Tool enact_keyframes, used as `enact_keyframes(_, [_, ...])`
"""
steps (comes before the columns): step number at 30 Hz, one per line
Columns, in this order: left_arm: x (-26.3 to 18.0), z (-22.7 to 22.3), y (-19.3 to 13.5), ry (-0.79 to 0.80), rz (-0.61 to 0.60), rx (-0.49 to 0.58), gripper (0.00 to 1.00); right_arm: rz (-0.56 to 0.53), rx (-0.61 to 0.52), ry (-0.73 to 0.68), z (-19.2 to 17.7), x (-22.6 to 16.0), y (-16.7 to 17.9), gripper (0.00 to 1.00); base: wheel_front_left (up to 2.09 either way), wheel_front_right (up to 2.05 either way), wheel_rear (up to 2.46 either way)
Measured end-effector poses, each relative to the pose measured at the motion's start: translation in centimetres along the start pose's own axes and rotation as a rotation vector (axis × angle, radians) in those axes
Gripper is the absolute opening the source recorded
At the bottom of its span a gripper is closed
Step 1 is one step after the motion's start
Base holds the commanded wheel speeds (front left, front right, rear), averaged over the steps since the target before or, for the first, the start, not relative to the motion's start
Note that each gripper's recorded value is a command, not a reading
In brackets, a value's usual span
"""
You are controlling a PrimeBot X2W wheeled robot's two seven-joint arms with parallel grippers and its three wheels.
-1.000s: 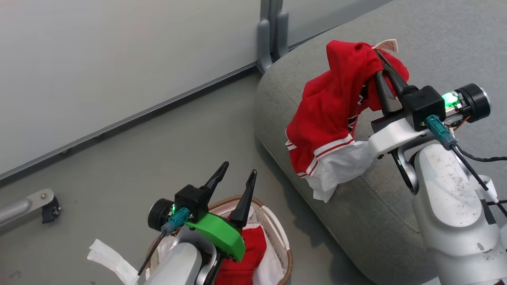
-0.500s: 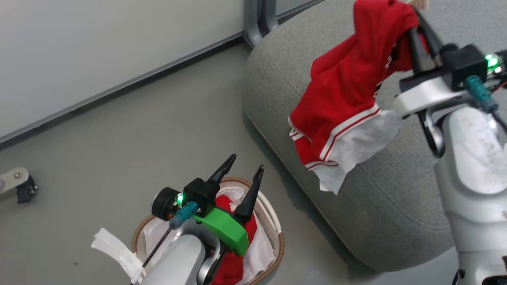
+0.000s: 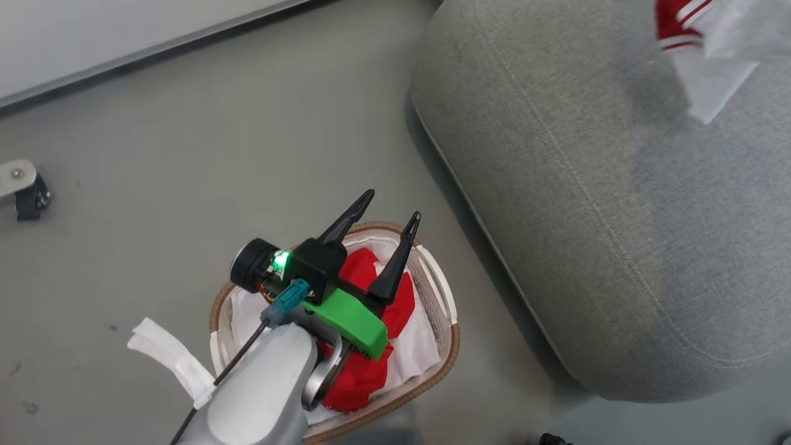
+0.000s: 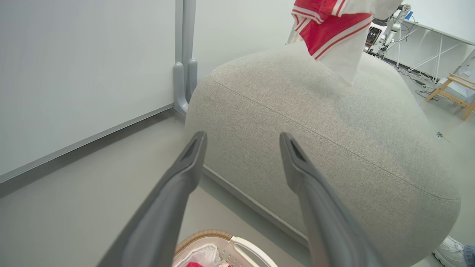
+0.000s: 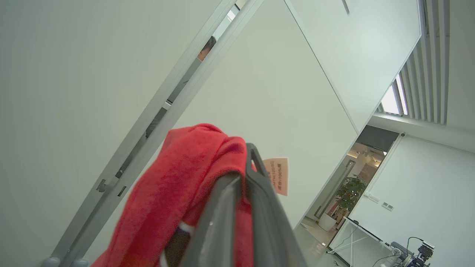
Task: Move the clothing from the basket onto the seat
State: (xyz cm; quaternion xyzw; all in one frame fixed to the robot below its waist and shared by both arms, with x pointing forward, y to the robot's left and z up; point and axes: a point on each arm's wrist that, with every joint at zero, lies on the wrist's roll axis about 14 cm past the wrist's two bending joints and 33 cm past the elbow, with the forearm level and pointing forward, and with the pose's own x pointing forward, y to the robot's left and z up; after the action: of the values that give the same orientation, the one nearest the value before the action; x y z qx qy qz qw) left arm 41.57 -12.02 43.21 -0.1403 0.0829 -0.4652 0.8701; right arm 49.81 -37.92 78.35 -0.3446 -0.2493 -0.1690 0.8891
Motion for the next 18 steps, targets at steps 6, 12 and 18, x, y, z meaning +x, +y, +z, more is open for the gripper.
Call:
enact_keyframes(6, [0.5, -1.2, 3.5, -0.011, 0.038, -0.011, 1.00, 0.040, 0.009, 0.097, -5.7, 2.2, 4.9, 0.00, 0.00, 0.00, 0.00])
enact_keyframes(12, [0.0, -3.8, 6.3, 0.030, 0.084, -0.029, 1.00, 0.106, 0.061, 0.314, -14.5, -1.3, 11.3, 0.00, 0.00, 0.00, 0.00])
enact_keyframes(18, [-1.1, -6.6, 8.9, 0.078, 0.136, -0.048, 1.00, 0.173, 0.115, 0.512, -21.1, -6.9, 17.2, 0.00, 0.00, 0.00, 0.00])
